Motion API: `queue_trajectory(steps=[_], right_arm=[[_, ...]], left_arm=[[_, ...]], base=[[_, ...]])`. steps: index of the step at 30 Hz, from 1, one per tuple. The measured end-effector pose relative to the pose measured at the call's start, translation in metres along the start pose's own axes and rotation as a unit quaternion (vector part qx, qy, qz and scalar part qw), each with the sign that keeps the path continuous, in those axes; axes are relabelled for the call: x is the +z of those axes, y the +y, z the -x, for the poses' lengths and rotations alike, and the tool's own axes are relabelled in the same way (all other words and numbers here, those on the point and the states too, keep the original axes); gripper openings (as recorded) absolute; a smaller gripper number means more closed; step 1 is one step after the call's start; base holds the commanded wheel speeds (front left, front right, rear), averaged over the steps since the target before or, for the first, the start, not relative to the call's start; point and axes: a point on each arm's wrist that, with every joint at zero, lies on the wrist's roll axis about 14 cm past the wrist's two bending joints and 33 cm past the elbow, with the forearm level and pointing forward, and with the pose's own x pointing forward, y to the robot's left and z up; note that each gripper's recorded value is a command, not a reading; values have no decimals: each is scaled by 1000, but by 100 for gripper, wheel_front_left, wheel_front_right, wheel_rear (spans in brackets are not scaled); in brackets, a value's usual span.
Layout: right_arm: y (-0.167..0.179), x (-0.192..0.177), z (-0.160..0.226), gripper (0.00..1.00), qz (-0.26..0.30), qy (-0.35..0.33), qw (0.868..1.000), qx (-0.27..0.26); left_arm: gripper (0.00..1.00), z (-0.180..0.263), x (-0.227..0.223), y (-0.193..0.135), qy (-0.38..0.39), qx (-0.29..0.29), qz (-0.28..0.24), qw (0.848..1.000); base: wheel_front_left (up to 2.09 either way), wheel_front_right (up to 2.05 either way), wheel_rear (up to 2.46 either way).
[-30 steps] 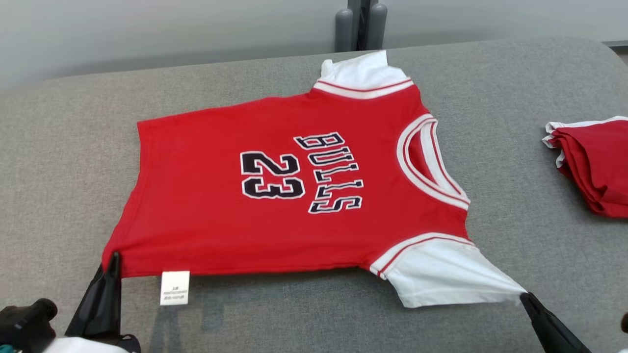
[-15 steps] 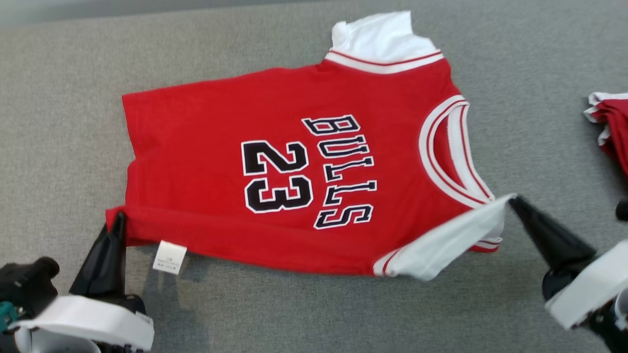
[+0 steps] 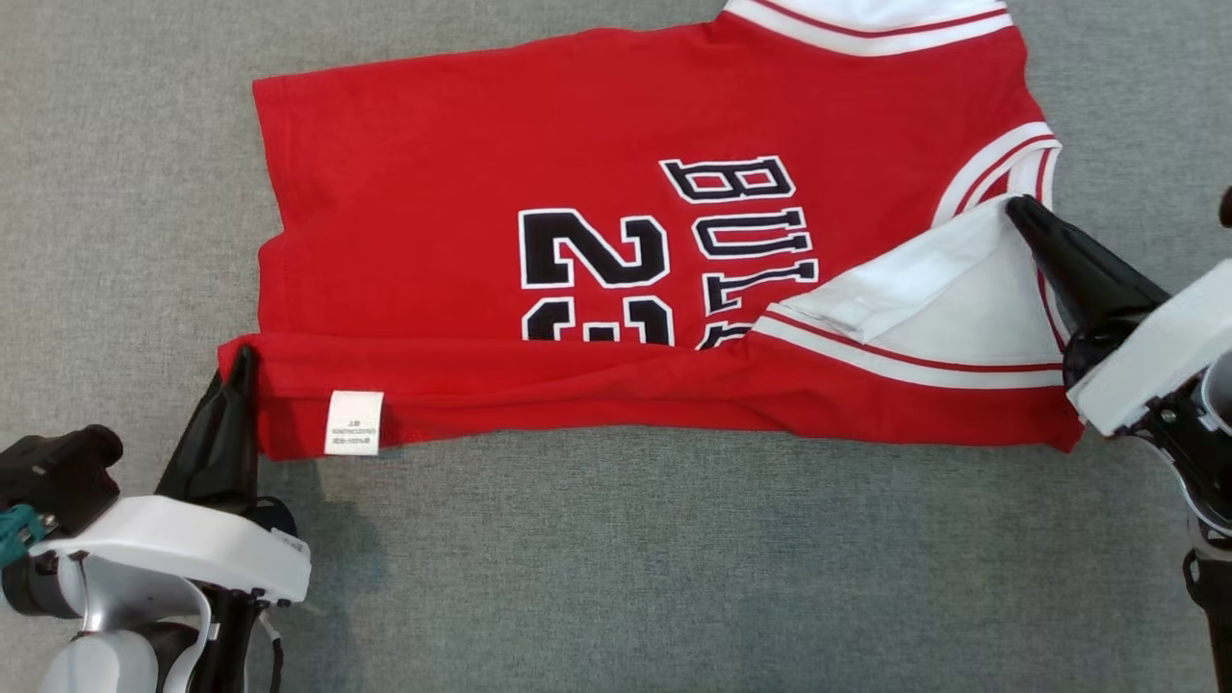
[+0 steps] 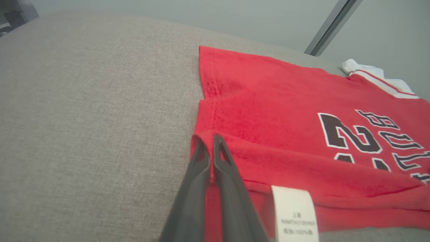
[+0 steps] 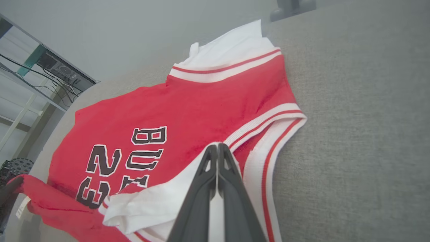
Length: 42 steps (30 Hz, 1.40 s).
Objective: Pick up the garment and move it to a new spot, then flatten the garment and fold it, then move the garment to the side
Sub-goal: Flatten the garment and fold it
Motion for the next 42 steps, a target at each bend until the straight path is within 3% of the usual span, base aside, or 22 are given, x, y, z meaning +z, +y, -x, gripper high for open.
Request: queue_trajectory(steps=[6,7,8,9,10,15,19,23,26,34,42], right_arm=[[-4,-10,-14,0,-5,-2,1000,1],[-4,-7,-14,0,-6,-11,1000,2],[-4,-5,-14,29,-5,-20,1000,2],[-4,-2,-13,47,-6,-32,999,2],[-3,2,-11,100,-6,-47,999,2],[-8,28,10,100,12,-150,988,-15],[-13,50,36,100,46,-240,969,-43],[-9,66,59,100,110,-296,947,-60],[-8,64,73,100,142,-307,938,-73],[-13,26,102,100,155,-278,942,-103],[-12,18,116,100,148,-279,942,-114]], left_arm=[[0,-3,-22,6,35,4,17,999],[9,-3,-24,4,37,0,18,999],[45,-3,-23,1,34,-6,21,999],[100,-4,-22,-2,29,-9,25,999],[100,-4,-19,-5,21,-14,28,999],[100,-4,10,-20,-54,-30,35,997],[100,-3,45,-32,-134,-44,22,990],[100,-1,80,-44,-212,-56,5,976],[100,2,92,-50,-242,-61,-15,968],[100,12,78,-45,-237,-54,-50,969],[100,24,61,-34,-218,-38,-48,974]], base=[[0,0,0],[0,0,0],[0,0,0],[0,0,0],[0,0,0],[0,0,0],[0,0,0],[0,0,0],[0,0,0],[0,0,0],[0,0,0]])
